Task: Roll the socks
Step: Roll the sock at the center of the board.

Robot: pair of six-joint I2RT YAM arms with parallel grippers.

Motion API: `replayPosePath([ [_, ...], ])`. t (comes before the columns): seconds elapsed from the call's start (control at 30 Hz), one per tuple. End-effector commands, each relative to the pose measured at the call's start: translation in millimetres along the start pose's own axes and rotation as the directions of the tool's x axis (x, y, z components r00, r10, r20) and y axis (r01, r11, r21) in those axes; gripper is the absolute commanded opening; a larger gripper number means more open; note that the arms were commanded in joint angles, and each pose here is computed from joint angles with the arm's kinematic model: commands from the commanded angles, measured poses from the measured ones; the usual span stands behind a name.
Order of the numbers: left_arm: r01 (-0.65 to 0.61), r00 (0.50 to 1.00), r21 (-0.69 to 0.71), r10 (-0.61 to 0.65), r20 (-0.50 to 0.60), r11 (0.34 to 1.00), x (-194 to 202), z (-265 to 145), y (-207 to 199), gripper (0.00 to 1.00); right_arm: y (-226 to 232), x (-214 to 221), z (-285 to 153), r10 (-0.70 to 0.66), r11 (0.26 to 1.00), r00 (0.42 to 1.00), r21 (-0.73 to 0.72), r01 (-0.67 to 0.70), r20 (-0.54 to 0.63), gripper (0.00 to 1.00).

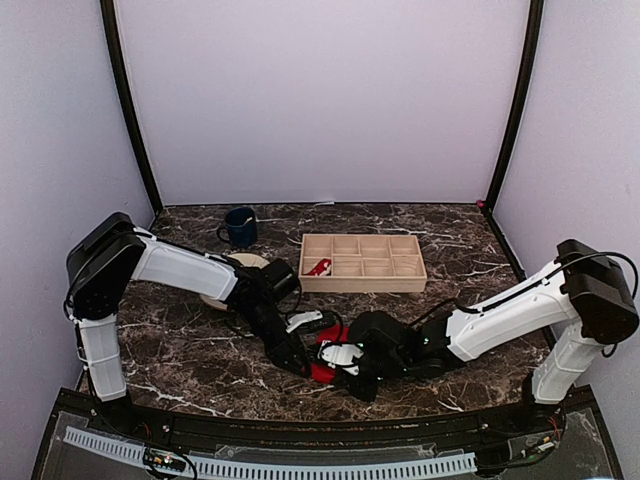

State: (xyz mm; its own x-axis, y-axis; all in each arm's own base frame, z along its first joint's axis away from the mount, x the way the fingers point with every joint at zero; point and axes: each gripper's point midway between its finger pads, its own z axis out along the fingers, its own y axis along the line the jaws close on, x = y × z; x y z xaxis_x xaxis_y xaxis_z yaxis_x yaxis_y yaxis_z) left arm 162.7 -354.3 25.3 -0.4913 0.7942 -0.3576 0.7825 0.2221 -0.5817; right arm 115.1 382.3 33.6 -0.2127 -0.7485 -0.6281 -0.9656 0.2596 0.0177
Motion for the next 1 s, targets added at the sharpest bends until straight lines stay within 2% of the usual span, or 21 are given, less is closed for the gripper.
replayPosePath([
  [0.0, 0.049, 0.997, -0.113, -0.055, -0.046, 0.992, 25.8, -3.4, 22.7, 0.38, 1.4, -9.4, 4.7, 0.019, 1.000, 1.000, -0.019, -0.019, 0.011, 0.02],
  [0.07, 0.047, 0.998, -0.115, -0.052, -0.044, 0.992, 27.1, -6.1, 19.9, 0.43, 0.3, -8.0, 6.3, 0.024, 1.000, 1.000, -0.019, -0.024, 0.004, 0.02],
  [0.13, 0.048, 0.998, -0.123, -0.054, -0.043, 0.991, 28.9, -8.6, 18.8, 0.44, -2.1, -6.1, 7.7, 0.030, 0.999, 1.000, -0.013, -0.030, -0.003, 0.02],
  [0.43, 0.046, 0.998, -0.224, -0.057, -0.040, 0.974, 36.1, -21.2, 25.8, 0.44, -15.5, -7.1, 5.1, 0.087, 0.996, 0.996, 0.006, -0.087, 0.006, 0.02],
  [0.6, 0.043, 0.999, -0.336, -0.040, 0.017, 0.941, 27.6, -37.8, 36.6, 0.44, -15.4, -7.9, 4.7, 0.102, 0.995, 0.995, -0.007, -0.102, 0.009, 0.02],
  [0.7, 0.049, 0.996, -0.400, -0.016, 0.086, 0.915, 16.0, -51.2, 40.7, 0.44, -14.8, -8.5, 4.0, 0.101, 0.995, 0.995, -0.013, -0.101, 0.009, 0.02],
  [0.83, 0.078, 0.972, -0.472, 0.039, 0.233, 0.878, -3.7, -74.1, 40.8, 0.44, -13.6, -9.4, 4.0, 0.094, 0.995, 0.996, -0.027, -0.093, 0.007, 0.02],
  [0.9, 0.113, 0.941, -0.510, 0.073, 0.331, 0.853, -16.2, -90.8, 40.1, 0.44, -12.8, -9.9, 4.7, 0.088, 0.995, 0.996, -0.037, -0.088, 0.000, 0.02],
  [0.97, 0.145, 0.887, -0.519, 0.121, 0.445, 0.842, -27.8, -109.3, 31.6, 0.44, -12.8, -12.1, 4.7, 0.083, 0.996, 0.997, -0.043, -0.083, -0.001, 0.02],
])
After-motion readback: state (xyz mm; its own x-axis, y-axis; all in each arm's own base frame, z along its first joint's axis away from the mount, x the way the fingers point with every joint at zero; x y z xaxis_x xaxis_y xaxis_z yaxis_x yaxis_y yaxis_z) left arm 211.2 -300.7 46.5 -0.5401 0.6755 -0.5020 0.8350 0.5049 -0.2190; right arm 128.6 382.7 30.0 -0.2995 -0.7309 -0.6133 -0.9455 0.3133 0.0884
